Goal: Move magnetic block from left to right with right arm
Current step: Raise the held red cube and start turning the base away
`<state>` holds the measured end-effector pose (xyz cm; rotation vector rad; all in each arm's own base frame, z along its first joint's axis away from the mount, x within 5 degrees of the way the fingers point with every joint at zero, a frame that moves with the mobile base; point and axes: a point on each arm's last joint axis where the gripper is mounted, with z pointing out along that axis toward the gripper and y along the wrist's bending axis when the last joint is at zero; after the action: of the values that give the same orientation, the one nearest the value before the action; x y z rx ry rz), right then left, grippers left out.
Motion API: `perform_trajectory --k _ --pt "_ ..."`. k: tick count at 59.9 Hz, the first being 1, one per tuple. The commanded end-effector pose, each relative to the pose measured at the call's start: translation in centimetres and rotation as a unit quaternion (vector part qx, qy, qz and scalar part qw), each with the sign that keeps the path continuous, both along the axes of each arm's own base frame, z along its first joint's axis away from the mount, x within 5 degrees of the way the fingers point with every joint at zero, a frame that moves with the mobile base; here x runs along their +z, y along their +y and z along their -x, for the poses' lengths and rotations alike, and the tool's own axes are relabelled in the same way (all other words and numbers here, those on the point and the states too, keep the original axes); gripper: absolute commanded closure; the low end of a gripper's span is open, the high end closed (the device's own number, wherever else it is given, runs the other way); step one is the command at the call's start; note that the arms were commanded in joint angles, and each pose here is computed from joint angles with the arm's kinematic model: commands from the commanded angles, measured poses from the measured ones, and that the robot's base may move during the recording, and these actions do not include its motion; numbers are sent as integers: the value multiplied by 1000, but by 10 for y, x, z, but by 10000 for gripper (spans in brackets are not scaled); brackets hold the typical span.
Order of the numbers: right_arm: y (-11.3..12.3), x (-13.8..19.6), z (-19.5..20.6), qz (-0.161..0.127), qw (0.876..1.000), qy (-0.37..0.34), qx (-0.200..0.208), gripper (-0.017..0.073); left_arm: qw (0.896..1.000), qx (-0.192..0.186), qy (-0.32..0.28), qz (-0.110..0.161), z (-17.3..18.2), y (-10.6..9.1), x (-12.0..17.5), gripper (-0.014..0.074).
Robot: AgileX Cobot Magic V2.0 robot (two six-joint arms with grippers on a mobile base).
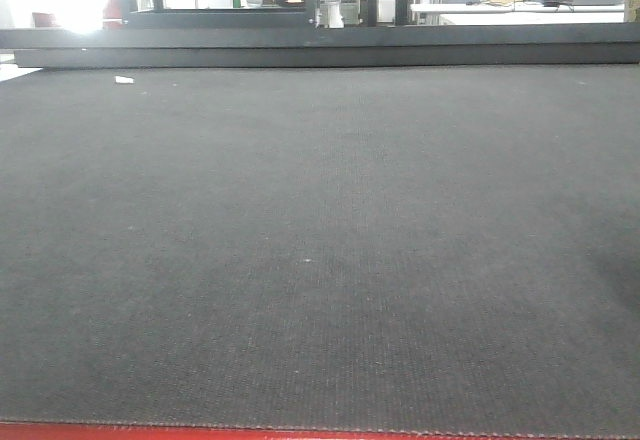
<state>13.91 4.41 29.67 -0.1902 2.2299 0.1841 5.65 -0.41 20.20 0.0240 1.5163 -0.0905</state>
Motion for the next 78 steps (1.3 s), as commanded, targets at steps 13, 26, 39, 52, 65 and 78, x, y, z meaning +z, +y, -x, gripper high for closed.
perform_trajectory --k 13,26,39,52,65,78 --pt "-29 46 73 -53 980 -191 -2 440 999 -2 -46 7 1 0 6 710" --pt "-46 55 118 -89 954 -288 -4 440 999 -2 -46 7 1 0 6 710" --pt "-52 56 135 -102 941 -323 -5 440 999 -2 -46 7 1 0 6 710" --pt "-52 55 134 -102 941 -322 -4 440 999 -2 -46 7 1 0 6 710" --pt "-52 55 134 -102 942 -321 -4 440 999 -2 -46 7 1 0 6 710" --pt "-52 55 134 -102 942 -321 -4 440 999 -2 -46 7 1 0 6 709"
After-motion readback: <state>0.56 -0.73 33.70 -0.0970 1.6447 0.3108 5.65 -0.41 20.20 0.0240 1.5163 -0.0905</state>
